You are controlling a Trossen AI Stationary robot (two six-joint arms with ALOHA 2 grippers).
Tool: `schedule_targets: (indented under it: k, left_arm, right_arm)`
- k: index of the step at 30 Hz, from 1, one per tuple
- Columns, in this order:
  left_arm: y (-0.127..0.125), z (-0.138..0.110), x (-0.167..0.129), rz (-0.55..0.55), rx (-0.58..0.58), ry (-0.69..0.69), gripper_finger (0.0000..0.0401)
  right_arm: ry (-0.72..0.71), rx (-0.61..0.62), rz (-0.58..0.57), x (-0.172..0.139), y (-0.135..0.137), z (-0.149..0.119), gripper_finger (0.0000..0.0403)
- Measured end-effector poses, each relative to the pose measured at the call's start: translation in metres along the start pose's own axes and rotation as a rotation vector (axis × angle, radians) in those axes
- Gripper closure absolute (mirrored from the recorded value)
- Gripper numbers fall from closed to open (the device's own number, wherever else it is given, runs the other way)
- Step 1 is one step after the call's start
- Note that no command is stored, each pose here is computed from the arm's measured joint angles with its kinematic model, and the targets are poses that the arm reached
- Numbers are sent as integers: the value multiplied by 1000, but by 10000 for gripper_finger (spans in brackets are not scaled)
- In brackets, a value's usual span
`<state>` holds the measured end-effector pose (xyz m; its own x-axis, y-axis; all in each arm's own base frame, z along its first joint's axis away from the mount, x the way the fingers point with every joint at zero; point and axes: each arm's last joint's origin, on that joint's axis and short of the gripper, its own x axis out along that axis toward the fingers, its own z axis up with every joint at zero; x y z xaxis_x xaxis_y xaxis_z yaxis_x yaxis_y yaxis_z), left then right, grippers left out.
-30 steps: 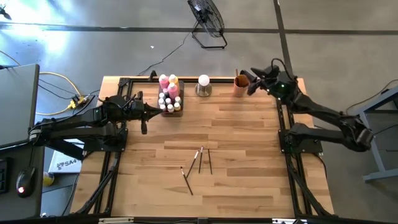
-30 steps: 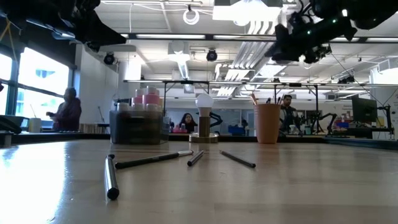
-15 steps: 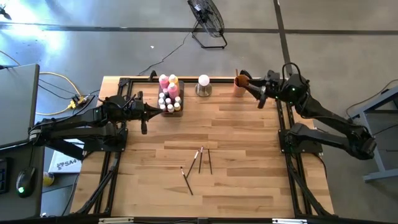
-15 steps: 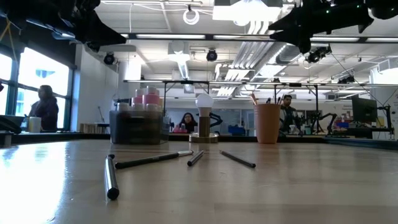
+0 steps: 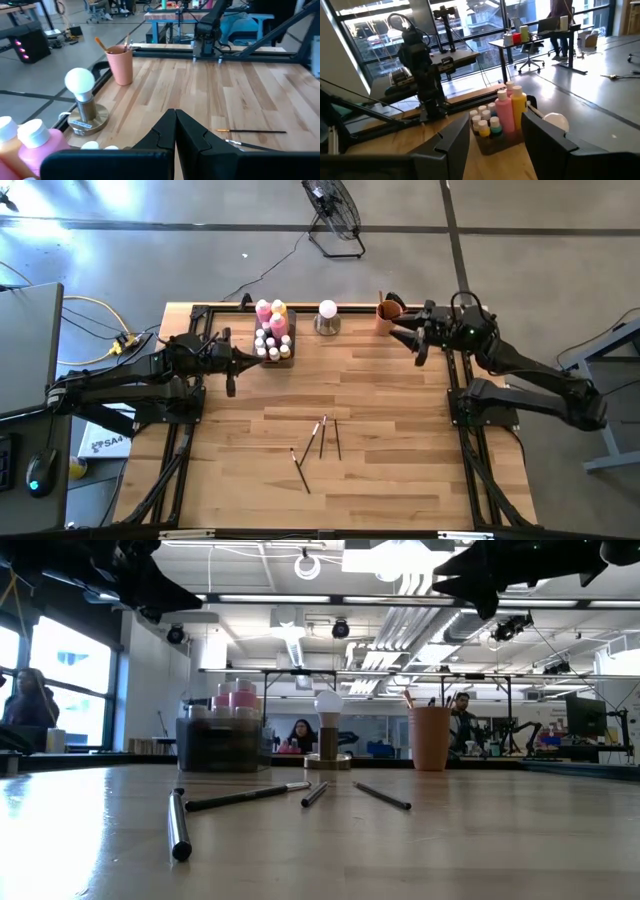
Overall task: Pick & Place Paint Supplies
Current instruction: Put the silver paintbrush into the orange cup
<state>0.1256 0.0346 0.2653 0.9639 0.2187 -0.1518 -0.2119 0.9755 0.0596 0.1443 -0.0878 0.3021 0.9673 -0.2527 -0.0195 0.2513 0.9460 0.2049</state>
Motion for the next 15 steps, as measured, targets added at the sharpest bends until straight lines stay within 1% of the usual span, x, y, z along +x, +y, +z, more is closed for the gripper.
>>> schedule_targets:
  k: [5,12,15]
  left_arm:
    - [0,0,0,-12,-1,4,398]
    - [0,-1,0,-14,-1,6,398]
    - [-1,-2,0,-15,-1,16,398]
  right_arm:
    - [-6,-47,-4,2,8,-1,232]
    - [-3,-68,-5,4,15,-3,232]
    - [28,-63,15,5,18,-6,232]
